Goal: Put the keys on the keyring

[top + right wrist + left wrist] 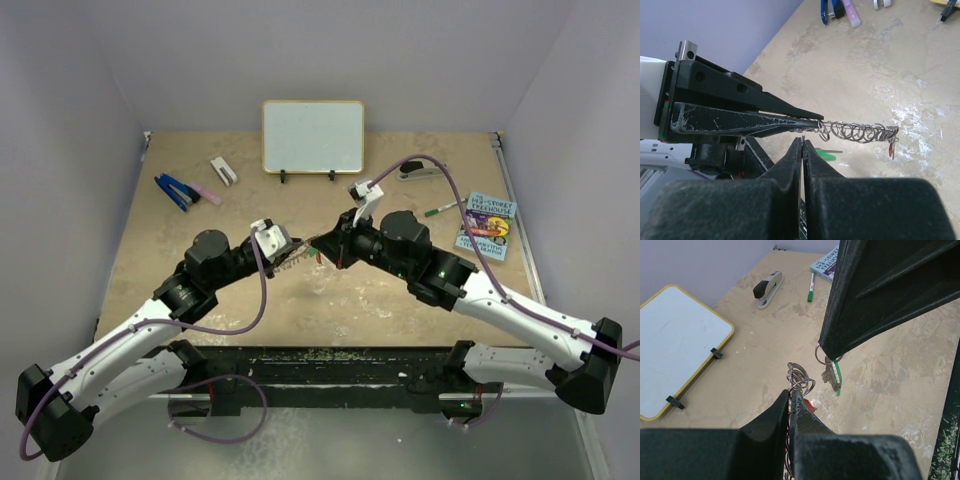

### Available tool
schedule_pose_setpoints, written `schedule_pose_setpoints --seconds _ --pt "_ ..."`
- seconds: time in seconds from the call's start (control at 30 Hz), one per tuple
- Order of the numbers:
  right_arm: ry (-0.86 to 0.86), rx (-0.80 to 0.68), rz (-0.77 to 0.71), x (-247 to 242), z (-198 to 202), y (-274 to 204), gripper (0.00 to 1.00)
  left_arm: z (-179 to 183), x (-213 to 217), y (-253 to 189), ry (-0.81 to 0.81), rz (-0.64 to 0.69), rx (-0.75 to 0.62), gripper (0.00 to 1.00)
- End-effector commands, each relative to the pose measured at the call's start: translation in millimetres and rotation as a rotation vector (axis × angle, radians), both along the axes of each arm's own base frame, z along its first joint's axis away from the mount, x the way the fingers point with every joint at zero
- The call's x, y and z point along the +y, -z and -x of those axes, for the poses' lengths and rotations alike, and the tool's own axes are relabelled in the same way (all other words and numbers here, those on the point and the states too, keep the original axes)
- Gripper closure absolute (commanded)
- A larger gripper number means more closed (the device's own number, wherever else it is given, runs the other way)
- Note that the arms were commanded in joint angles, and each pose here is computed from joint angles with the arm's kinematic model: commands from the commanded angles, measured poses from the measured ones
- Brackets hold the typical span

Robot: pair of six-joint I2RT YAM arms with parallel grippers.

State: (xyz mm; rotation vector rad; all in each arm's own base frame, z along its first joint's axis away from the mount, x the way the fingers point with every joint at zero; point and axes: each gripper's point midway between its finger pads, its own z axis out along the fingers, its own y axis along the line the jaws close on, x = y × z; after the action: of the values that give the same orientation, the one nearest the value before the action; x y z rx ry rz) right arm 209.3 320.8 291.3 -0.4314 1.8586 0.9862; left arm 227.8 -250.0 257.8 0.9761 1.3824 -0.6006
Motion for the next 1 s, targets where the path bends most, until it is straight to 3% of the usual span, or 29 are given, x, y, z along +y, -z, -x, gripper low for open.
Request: schedule_pose_setpoints --seconds 0.0,0.97 --pt "0.02 -0.067 -0.044 1 -5 -31 1.0 -1 0 -26 -0.002 0.063 -0.062 0.96" --pt "0.044 -0.052 0.025 11 -11 -13 1.0 1 -3 -35 0.009 0.084 -0.051 0.96"
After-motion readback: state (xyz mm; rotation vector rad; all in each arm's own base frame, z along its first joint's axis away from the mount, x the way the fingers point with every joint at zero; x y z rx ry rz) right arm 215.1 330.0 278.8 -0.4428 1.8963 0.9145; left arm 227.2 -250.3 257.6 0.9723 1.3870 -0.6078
